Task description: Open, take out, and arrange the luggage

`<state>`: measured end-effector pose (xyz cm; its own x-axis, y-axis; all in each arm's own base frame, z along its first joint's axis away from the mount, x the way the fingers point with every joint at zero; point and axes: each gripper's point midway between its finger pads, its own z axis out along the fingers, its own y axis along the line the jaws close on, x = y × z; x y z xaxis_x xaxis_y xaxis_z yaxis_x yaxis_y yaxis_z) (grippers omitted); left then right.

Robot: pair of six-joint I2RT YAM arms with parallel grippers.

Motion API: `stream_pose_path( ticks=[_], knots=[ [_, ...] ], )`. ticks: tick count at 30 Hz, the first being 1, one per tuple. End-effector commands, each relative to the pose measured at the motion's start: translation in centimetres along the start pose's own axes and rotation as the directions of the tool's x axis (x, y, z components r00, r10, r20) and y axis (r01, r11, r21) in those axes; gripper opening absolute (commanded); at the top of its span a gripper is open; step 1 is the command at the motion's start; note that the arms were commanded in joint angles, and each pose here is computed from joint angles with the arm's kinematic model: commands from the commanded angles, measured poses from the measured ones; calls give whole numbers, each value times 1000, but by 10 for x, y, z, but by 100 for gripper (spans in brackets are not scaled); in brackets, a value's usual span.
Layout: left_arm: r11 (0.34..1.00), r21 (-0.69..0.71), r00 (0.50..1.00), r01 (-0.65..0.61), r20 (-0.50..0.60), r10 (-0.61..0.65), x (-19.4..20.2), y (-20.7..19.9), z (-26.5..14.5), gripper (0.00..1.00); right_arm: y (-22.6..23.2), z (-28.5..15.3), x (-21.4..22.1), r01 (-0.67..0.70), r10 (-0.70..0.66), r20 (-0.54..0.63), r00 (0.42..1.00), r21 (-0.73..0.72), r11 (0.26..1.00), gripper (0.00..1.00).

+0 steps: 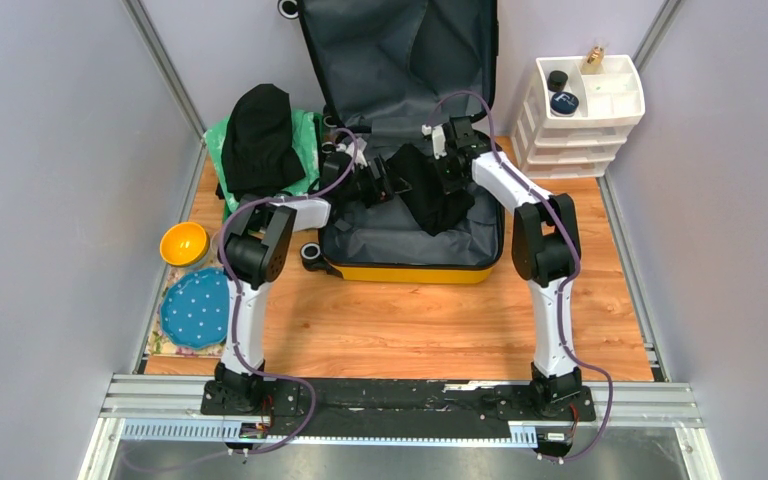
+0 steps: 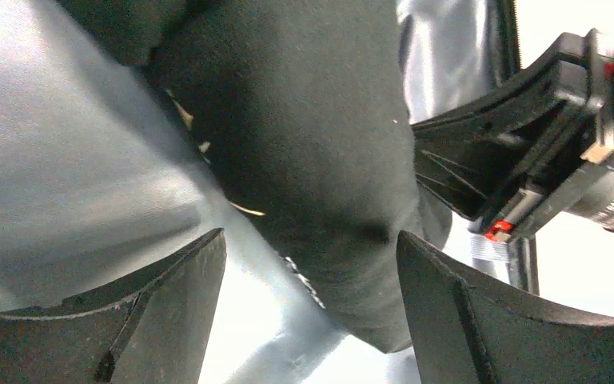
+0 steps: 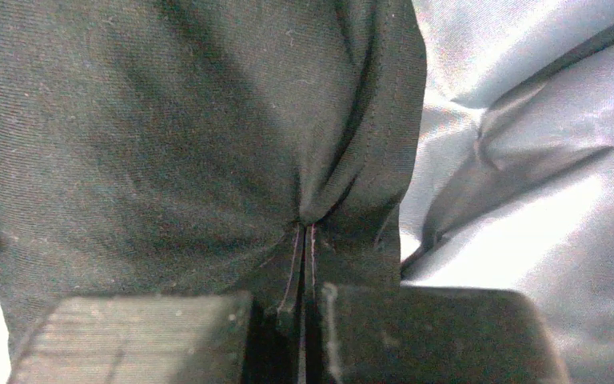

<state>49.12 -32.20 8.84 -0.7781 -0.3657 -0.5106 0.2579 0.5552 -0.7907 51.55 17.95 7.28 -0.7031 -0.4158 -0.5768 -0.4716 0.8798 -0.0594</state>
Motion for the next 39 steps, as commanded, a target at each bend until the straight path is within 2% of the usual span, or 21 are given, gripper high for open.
stream_pose_path(
  ticks=[1,9,12,17,21,22,23,24,25,26,27,28,30,32,33,34,36,38,39],
  knots=[
    [973,229,995,-7,99,-16,-7,-51,-1,86,9,-1,-3,-2,2,0,1000,-26,1000,0],
    [981,194,997,24,67,-38,10,-52,10,86,18,-1,-11,-24,25,16,1000,-65,998,0],
    [994,113,998,-12,70,5,17,-43,15,86,28,-3,-17,-37,39,26,999,-94,995,0],
    [994,-103,997,-27,62,34,14,-8,27,87,43,-11,-25,-47,53,45,998,-136,990,0],
    [986,-159,996,-58,63,69,9,0,33,87,49,-20,-30,-68,78,55,995,-160,985,0],
    [986,-155,995,-65,69,76,5,-2,34,86,49,-21,-31,-71,81,57,995,-159,985,3],
    [980,-185,994,-72,69,86,5,5,35,79,47,-25,-34,-70,80,63,995,-149,986,11],
    [978,-193,994,-76,61,90,4,4,34,63,44,-28,-34,-73,82,62,995,-135,988,23],
    [977,-190,992,-97,58,109,-1,1,34,51,36,-32,-37,-79,87,70,994,-115,990,50],
    [968,-191,983,-163,48,175,-6,-3,31,36,34,-35,-39,-85,93,76,993,-112,990,61],
    [958,-220,981,-186,19,195,-6,-1,26,10,28,-45,-43,-93,103,91,991,-105,990,71],
    [943,-222,966,-249,19,259,-17,-8,24,0,16,-50,-44,-115,123,99,987,-87,990,88],
    [929,-216,953,-301,-23,303,-22,-17,13,0,3,-67,-52,-132,142,136,980,-78,988,93],
    [905,-180,923,-384,-41,383,-40,-37,2,0,-15,-79,-56,-156,164,162,973,-62,986,94],
    [896,-193,917,-400,-90,390,-39,-35,-7,0,-20,-85,-59,-155,163,178,970,-59,986,94],
    [871,-177,888,-459,-88,451,-53,-47,-14,0,-31,-94,-62,-166,171,195,966,-46,985,94],
    [852,-170,868,-495,-134,478,-60,-51,-34,0,-42,-101,-63,-169,173,210,962,-39,985,95],
    [819,-110,826,-563,-127,550,-76,-70,-55,0,-47,-107,-65,-176,181,223,958,-43,984,95],
    [816,-113,822,-567,-146,551,-83,-63,-68,0,-52,-108,-64,-182,186,226,956,-40,983,95]
  ],
)
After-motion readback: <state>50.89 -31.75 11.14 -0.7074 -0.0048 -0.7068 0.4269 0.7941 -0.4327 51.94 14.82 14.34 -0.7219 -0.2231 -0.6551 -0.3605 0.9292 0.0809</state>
